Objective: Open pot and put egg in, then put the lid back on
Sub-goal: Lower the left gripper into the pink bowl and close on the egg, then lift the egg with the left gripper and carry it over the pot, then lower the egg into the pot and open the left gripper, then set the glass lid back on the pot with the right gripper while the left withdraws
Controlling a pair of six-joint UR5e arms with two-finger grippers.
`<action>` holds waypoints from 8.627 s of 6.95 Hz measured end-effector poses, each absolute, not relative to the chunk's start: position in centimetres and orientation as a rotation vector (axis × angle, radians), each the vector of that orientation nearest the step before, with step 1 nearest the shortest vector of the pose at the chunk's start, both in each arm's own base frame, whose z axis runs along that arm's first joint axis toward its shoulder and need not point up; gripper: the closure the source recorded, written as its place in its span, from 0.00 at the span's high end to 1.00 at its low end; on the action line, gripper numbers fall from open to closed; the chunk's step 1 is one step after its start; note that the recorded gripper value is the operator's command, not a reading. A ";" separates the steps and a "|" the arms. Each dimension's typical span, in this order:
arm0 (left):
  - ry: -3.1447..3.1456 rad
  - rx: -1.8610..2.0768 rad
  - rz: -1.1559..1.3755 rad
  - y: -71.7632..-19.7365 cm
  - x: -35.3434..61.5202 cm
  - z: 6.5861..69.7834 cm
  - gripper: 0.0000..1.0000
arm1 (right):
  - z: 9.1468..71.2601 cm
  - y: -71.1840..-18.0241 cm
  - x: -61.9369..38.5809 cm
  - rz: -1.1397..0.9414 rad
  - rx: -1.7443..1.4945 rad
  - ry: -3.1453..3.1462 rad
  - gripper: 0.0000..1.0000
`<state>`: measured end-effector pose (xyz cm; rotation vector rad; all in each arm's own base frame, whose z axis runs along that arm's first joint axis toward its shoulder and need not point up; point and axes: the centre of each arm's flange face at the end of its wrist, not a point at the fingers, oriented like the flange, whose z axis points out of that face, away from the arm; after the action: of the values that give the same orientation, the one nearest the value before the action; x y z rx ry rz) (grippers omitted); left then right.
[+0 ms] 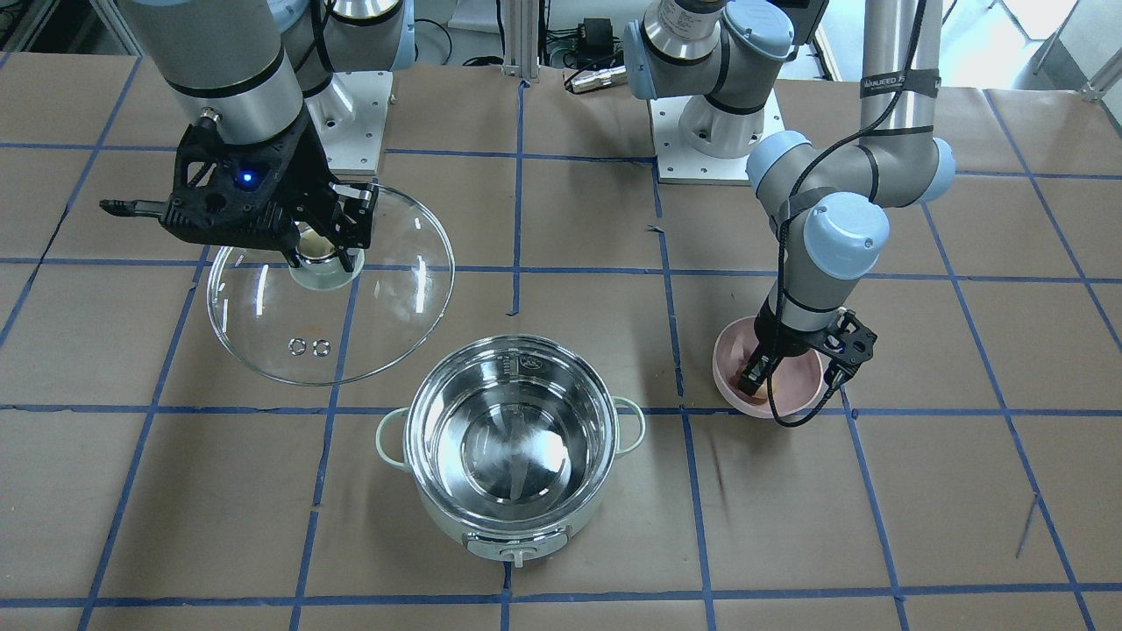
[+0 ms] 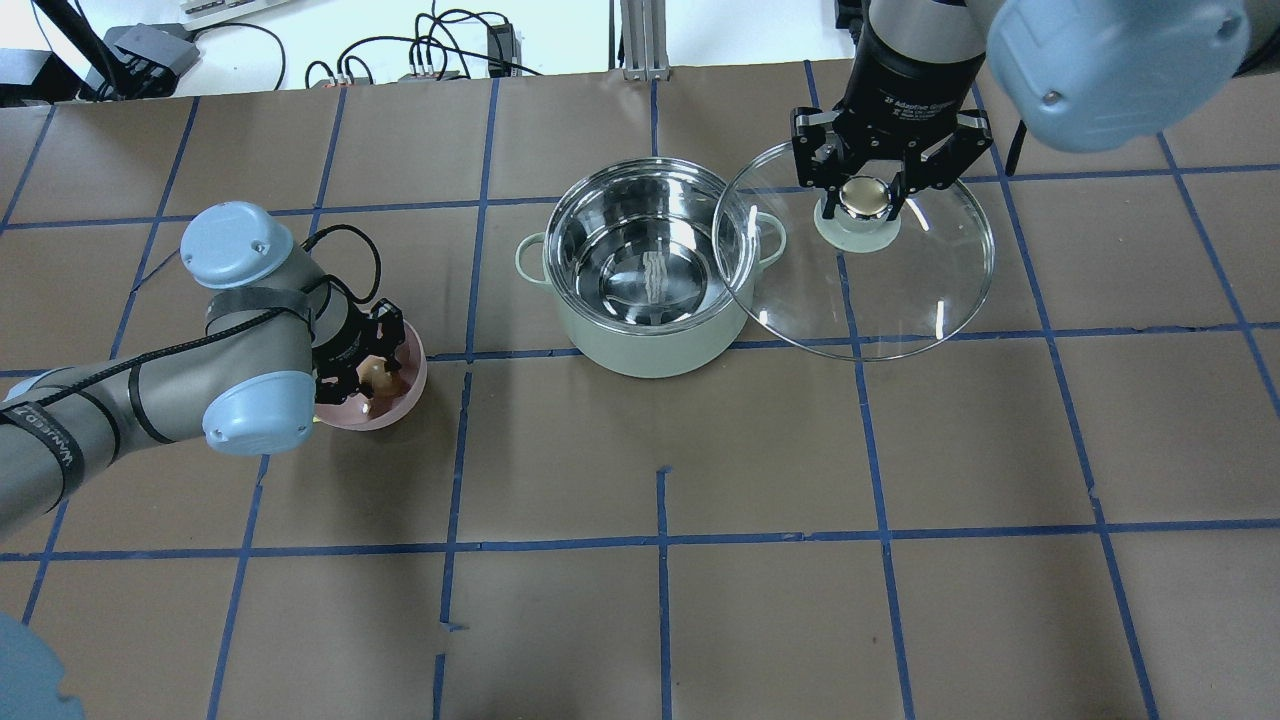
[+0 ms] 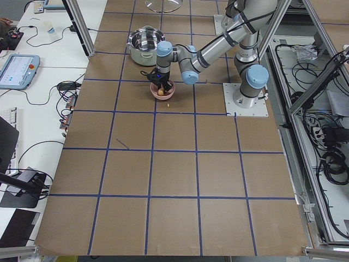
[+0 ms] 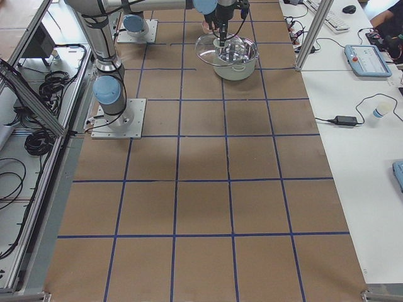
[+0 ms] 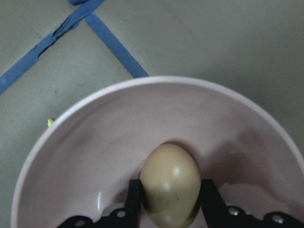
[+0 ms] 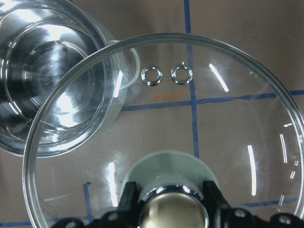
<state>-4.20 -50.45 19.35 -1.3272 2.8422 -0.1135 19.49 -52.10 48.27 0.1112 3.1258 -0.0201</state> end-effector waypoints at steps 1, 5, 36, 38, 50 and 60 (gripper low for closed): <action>2.843 -1.324 -0.109 -50.4 -4.3 19.3 0.27 | 48.2 -52.2 19.6 -0.017 0.105 3.122 0.01; 2.854 -1.316 -0.143 -50.9 -4.4 20.4 0.27 | 48.2 -52.4 19.7 -0.015 0.103 3.115 0.01; 3.328 -0.342 -0.497 -61.8 -27.9 34.4 1.00 | 45.8 -58.2 19.4 -0.054 -0.096 3.076 0.02; 3.297 -0.325 -0.341 -59.6 -22.1 39.5 1.00 | 44.8 -59.6 23.2 -0.099 -0.098 3.072 0.03; 3.114 0.011 0.008 -48.0 -11.6 51.9 1.00 | 35.7 -62.9 37.3 -0.131 -0.002 3.106 0.04; 3.124 0.004 0.002 -48.1 -11.7 51.9 1.00 | 34.9 -62.1 37.3 -0.092 -0.035 3.117 0.04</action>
<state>-11.72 -48.08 51.86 0.0040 3.1243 0.0024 37.28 -62.13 34.93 -0.0355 3.1174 -0.0916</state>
